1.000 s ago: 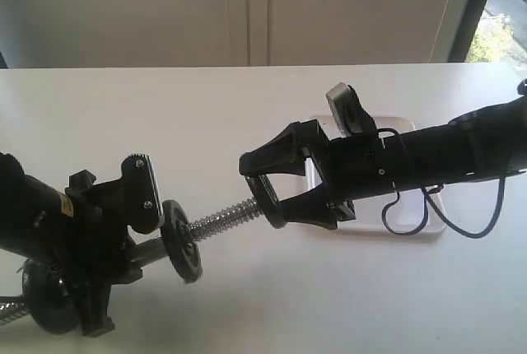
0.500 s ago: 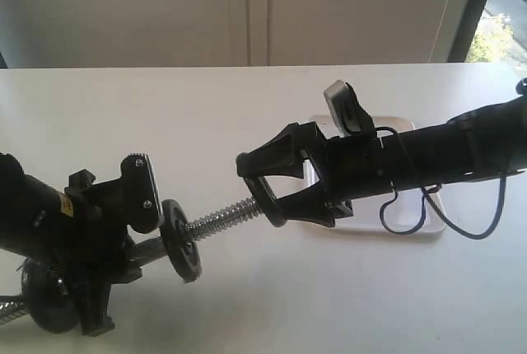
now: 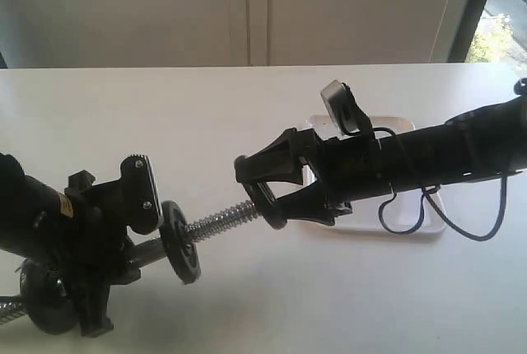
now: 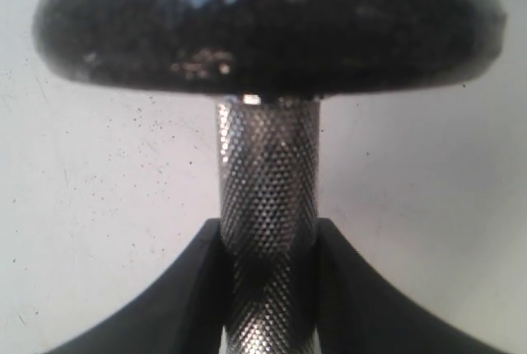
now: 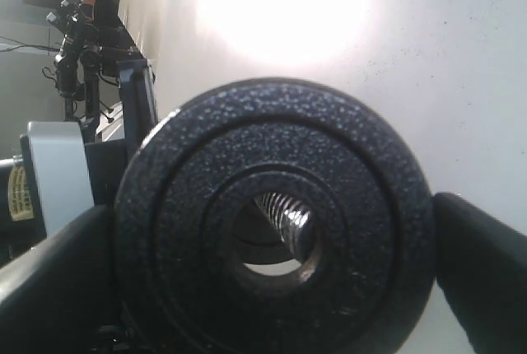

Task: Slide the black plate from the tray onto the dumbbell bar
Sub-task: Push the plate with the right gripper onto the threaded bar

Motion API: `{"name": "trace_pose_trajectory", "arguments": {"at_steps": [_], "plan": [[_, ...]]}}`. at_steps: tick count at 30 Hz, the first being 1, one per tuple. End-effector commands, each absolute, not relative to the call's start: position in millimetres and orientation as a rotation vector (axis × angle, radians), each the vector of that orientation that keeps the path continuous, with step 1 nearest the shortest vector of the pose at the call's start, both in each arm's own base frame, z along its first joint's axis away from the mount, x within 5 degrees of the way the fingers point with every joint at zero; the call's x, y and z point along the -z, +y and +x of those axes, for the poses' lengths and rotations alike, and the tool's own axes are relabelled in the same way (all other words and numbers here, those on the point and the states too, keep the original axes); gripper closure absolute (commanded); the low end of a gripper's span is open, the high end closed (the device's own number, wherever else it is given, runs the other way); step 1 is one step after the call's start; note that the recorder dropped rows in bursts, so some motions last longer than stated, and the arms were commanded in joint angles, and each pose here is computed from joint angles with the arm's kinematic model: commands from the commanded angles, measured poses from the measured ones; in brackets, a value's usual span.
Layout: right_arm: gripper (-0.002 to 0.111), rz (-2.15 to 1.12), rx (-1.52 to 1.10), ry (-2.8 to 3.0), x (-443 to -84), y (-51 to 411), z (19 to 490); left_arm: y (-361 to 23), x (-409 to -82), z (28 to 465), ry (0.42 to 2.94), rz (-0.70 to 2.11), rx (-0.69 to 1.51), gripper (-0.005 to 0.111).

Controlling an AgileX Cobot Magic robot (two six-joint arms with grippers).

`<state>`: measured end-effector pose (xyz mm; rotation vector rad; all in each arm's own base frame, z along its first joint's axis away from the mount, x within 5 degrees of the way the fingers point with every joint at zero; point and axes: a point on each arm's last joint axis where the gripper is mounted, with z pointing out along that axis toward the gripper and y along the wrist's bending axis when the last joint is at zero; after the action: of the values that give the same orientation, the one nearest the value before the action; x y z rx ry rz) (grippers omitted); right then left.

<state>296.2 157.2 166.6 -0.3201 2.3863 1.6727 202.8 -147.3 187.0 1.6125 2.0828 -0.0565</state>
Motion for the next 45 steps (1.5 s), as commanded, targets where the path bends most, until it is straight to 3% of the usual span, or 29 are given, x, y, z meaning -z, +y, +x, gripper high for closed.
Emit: {"name": "trace_pose_trajectory", "arguments": {"at_steps": [1, 22, 33, 45], "plan": [[0.108, -0.374, -1.772, 2.311, -179, 155, 293, -153, -211, 212, 1.967, 1.451, 0.052, 0.107], [0.108, -0.362, -1.671, 2.377, -173, 151, 296, -153, -211, 212, 1.967, 1.451, 0.052, 0.107], [0.108, -0.131, -1.859, 2.418, -137, 158, 302, -153, -211, 212, 1.977, 1.437, 0.059, 0.107], [0.108, -0.139, -1.901, 2.404, -138, 176, 296, -153, -211, 212, 1.982, 1.428, 0.062, 0.107]]}}
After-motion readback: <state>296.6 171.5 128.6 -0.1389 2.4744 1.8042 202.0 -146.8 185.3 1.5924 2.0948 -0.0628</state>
